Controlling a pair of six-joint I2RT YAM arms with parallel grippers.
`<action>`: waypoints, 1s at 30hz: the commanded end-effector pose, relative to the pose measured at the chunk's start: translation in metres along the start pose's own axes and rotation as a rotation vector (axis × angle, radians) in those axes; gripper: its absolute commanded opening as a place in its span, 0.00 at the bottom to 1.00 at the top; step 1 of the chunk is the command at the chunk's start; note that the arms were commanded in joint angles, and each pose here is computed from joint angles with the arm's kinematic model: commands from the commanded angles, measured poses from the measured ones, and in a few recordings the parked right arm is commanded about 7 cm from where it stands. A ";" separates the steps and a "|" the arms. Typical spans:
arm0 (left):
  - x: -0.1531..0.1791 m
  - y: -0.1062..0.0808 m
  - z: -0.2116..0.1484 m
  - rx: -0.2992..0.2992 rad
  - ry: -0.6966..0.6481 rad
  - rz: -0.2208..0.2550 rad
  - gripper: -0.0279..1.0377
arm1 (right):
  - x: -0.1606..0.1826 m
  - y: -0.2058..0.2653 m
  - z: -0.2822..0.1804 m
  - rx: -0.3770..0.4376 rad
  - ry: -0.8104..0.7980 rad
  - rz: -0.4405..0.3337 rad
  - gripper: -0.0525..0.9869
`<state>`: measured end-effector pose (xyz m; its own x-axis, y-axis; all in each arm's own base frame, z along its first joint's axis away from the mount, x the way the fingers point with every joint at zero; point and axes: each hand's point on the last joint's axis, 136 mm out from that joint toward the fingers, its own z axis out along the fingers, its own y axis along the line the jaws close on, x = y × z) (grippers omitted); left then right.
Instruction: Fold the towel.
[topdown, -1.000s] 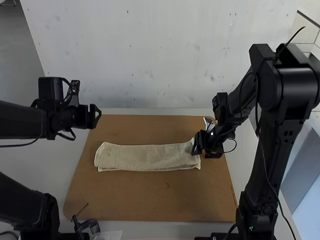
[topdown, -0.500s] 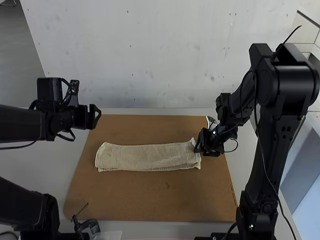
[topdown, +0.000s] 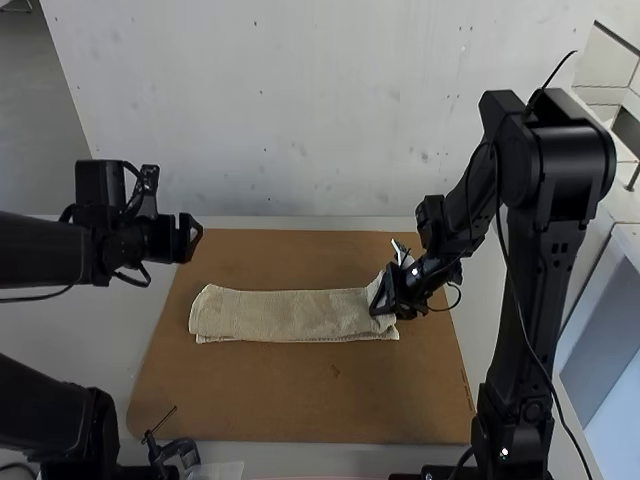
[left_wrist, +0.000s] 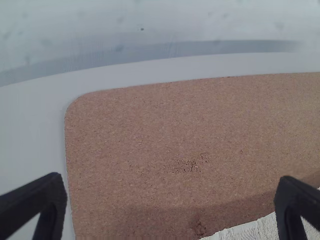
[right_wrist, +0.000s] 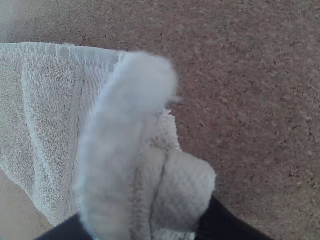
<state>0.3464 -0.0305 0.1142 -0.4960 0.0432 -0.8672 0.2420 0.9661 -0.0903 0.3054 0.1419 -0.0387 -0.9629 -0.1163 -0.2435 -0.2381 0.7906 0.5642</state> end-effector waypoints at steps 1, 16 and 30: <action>-0.003 -0.003 -0.005 0.001 -0.020 0.004 0.89 | 0.010 -0.012 0.002 0.036 0.015 0.027 0.28; -0.002 -0.006 -0.007 0.006 -0.024 0.009 0.89 | -0.006 -0.048 -0.031 0.136 -0.095 0.026 0.18; 0.004 -0.010 -0.006 0.016 -0.013 0.007 0.89 | -0.023 -0.072 -0.072 0.199 -0.227 0.017 0.07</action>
<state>0.3390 -0.0345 0.1095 -0.5013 0.0478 -0.8640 0.2512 0.9635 -0.0924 0.3265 0.0628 -0.0293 -0.9315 0.0078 -0.3635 -0.1701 0.8743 0.4546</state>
